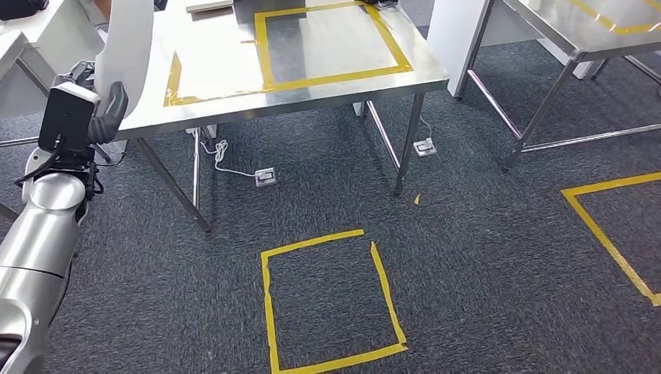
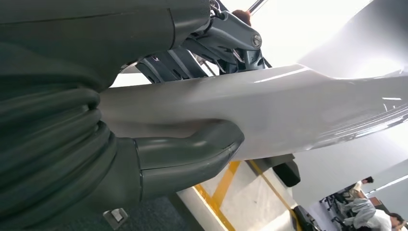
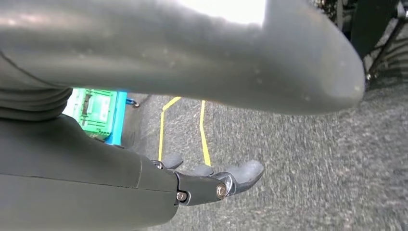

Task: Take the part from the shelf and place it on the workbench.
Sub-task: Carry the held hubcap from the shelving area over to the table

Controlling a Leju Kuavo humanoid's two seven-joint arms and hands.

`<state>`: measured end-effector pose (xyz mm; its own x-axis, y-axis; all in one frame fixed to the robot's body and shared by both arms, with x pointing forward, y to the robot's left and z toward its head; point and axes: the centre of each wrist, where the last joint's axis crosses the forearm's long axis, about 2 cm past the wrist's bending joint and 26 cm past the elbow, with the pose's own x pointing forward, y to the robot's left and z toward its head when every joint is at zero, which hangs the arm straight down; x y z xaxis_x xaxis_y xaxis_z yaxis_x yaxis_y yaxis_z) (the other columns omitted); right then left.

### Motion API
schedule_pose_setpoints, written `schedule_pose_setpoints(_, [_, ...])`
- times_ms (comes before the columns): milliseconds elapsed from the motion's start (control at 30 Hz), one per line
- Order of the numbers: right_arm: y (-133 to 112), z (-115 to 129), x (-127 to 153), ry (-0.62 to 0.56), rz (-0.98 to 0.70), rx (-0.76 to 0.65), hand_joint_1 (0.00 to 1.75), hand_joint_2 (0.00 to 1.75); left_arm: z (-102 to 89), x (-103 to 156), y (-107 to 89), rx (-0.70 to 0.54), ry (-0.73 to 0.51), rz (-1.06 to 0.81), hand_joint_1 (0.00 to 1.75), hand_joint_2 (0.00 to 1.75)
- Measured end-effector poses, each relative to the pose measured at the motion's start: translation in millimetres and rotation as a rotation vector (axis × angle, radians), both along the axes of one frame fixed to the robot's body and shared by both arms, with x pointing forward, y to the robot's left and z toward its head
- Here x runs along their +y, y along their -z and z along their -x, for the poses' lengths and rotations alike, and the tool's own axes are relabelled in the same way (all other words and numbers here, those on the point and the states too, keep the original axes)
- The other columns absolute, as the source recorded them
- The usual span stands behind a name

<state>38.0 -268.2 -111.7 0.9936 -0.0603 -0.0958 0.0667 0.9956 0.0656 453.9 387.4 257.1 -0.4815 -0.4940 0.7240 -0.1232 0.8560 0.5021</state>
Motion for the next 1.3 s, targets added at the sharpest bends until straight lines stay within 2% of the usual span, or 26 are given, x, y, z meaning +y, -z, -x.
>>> schedule_pose_setpoints(233, [0.3, 2.7, 0.3, 0.001, 0.000, 0.007, 0.00, 0.00, 0.5, -3.8, 5.8, 0.013, 0.005, 0.005, 1.75, 1.75])
schedule_pose_setpoints(567, [-0.1, -0.4, 2.1, 0.005, -0.001, 0.001, 0.00, 0.00, -3.4, -5.6, -2.0, -0.005, 0.010, -0.002, 1.75, 1.75])
schedule_pose_setpoints(1300, [0.2, 3.4, 3.0, 0.018, -0.001, 0.012, 0.00, 0.00, -0.3, -7.9, 11.3, 0.033, 0.007, -0.023, 1.75, 1.75])
